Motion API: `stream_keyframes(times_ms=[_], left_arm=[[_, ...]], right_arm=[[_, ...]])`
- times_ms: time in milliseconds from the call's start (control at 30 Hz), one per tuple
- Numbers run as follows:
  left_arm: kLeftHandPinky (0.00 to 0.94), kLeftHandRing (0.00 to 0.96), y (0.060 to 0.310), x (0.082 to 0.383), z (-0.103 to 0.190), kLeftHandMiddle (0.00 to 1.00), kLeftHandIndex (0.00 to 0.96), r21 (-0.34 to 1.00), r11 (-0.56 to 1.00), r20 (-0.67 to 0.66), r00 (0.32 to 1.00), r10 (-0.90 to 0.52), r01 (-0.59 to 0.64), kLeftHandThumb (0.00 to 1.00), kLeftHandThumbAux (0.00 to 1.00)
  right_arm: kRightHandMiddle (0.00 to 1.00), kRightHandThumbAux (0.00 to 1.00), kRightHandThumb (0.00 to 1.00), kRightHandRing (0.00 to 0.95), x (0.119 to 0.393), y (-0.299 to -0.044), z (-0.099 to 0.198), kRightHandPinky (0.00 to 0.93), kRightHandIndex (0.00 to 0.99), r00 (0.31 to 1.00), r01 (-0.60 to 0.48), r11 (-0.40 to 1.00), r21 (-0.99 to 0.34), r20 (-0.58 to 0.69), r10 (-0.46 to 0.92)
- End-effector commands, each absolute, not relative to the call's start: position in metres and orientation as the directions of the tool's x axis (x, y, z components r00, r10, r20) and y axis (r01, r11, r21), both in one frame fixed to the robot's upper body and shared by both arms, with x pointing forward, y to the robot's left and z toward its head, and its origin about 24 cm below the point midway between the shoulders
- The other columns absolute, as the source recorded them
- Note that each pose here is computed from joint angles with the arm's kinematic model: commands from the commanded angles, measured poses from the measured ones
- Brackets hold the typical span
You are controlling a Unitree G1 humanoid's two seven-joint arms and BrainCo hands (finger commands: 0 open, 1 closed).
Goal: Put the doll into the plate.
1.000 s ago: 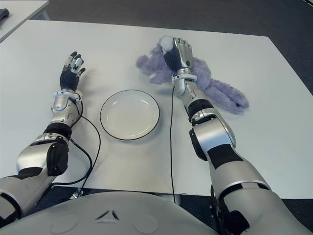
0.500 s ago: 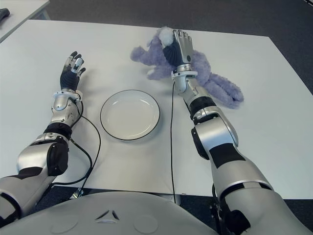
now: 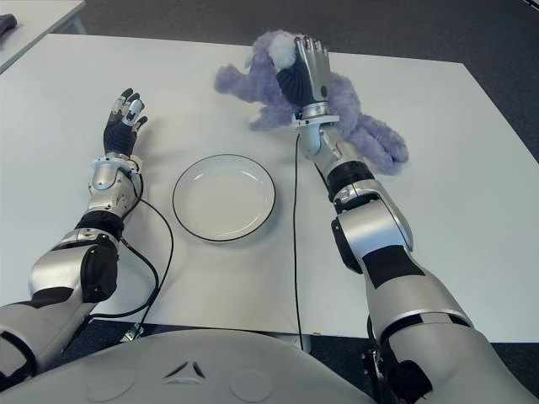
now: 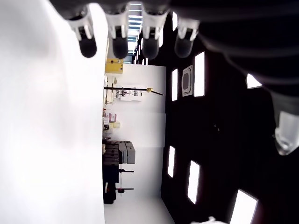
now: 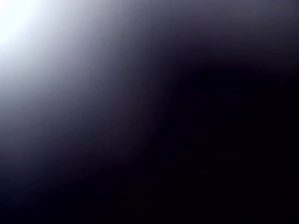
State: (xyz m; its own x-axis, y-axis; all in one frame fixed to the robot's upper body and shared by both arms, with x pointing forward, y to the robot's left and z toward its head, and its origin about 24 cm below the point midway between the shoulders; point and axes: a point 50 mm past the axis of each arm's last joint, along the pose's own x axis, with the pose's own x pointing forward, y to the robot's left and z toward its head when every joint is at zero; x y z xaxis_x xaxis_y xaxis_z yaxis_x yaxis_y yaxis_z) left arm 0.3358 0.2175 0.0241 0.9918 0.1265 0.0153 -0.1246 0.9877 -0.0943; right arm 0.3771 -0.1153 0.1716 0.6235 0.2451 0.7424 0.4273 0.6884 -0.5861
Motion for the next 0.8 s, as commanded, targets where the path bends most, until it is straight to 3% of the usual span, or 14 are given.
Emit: stream_keyframes(times_ms=[33, 400, 533, 800], left_arm=[[0.0, 0.02, 0.193, 0.242, -0.093, 0.069, 0.015, -0.188, 0.955, -0.474, 0.873, 0.116, -0.23, 0.0, 0.484], [0.0, 0.016, 0.192, 0.242, -0.094, 0.069, 0.027, -0.192, 0.953, -0.478, 0.87, 0.118, -0.235, 0.0, 0.495], [0.0, 0.019, 0.192, 0.242, -0.094, 0.071, 0.028, -0.187, 0.954, -0.48, 0.869, 0.119, -0.234, 0.0, 0.502], [0.0, 0.015, 0.19, 0.242, -0.094, 0.066, 0.03, -0.182, 0.954, -0.485, 0.866, 0.124, -0.238, 0.0, 0.494]], right_arm=[[0.808, 0.622, 0.907, 0.827, 0.37, -0.109, 0.175, 0.809, 0.758, 0.573, 0.412, 0.689, -0.596, 0.758, 0.313], [0.809, 0.636, 0.886, 0.831, 0.353, -0.094, 0.177, 0.808, 0.76, 0.498, 0.378, 0.701, -0.604, 0.771, 0.396], [0.828, 0.649, 0.853, 0.844, 0.348, -0.09, 0.175, 0.856, 0.772, 0.493, 0.356, 0.7, -0.619, 0.761, 0.422], [0.847, 0.668, 0.808, 0.86, 0.337, -0.083, 0.174, 0.859, 0.782, 0.48, 0.319, 0.702, -0.637, 0.747, 0.46]])
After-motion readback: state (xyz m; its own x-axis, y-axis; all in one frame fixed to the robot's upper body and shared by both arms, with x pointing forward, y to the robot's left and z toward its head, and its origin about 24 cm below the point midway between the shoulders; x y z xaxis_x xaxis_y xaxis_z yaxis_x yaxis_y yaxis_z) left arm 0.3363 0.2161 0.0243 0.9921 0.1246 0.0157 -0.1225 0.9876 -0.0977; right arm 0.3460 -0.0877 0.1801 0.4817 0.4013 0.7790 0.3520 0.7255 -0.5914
